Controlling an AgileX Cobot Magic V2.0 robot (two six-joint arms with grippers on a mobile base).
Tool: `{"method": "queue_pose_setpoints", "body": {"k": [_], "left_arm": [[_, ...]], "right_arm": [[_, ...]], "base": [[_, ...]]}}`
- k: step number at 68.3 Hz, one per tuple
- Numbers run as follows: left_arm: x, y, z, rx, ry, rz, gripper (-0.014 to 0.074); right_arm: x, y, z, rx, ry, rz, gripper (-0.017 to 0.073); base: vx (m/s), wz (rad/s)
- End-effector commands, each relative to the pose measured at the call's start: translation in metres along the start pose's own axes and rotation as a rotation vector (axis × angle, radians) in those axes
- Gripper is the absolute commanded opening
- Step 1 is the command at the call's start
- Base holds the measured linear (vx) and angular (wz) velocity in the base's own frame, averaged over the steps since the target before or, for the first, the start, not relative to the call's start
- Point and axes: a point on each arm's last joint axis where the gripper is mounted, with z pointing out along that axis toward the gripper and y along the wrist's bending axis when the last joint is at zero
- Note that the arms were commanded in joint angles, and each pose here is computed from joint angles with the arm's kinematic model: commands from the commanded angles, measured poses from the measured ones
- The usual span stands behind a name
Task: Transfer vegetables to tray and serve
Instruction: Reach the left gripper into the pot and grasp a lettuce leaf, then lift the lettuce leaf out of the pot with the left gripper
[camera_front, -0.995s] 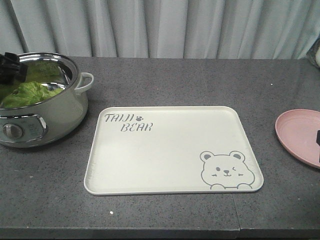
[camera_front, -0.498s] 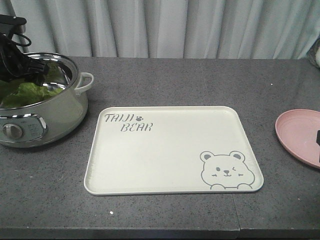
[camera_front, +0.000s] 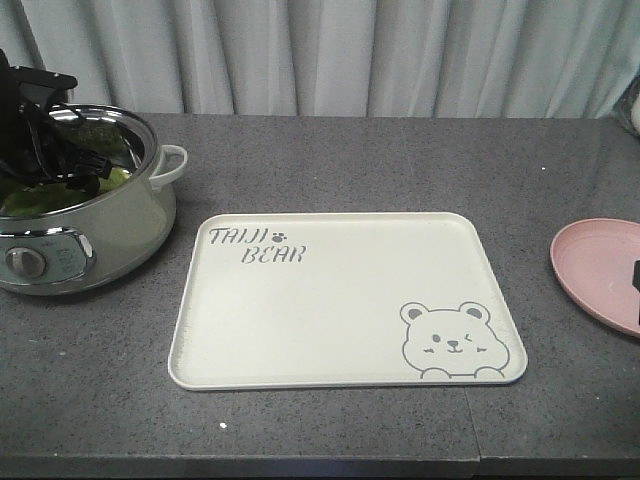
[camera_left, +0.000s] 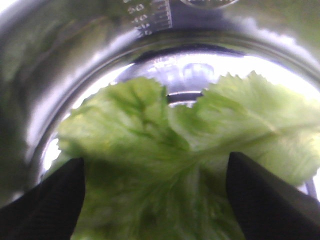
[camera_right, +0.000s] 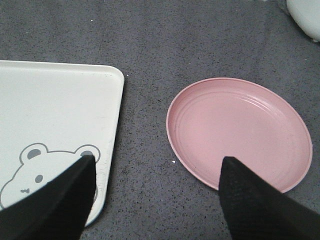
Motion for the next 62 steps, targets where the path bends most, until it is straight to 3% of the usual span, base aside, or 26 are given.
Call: {"method": "queue_pose_setpoints", "body": {"k": [1, 12, 31, 44, 49, 62], "left_arm": [[-0.014, 0.003, -0.028, -0.020, -0.126, -0.001, 0.0555], [-0.013, 0.002, -0.019, -0.014, -0.105, -0.006, 0.0476], [-0.012, 0.002, -0.019, -0.013, -0.095, -0.006, 0.0183], [-0.012, 0.002, -0.018, -0.012, -0.093, -0.005, 0.0030], [-0.012, 0.002, -0.019, -0.012, -0.093, -0.005, -0.0008], [-0.013, 0.003, -0.039, -0.018, -0.127, -0.007, -0.0007]], "right_arm": [[-0.014, -0.002, -0.005, 0.013, -0.092, -0.008, 0.0493], [-0.014, -0.002, -0.005, 0.013, -0.092, -0.008, 0.0493], [-0.014, -0.002, -0.005, 0.013, -0.092, -0.008, 0.0493], [-0.014, -0.002, -0.005, 0.013, -0.092, -0.008, 0.0493], [-0.014, -0.002, -0.005, 0.013, -0.092, -0.008, 0.0493], [-0.014, -0.002, -0.005, 0.013, -0.092, -0.008, 0.0493]], "base": [[0.00, 0.00], [0.00, 0.00], [0.00, 0.00], [0.00, 0.00], [0.00, 0.00], [0.00, 0.00]]}}
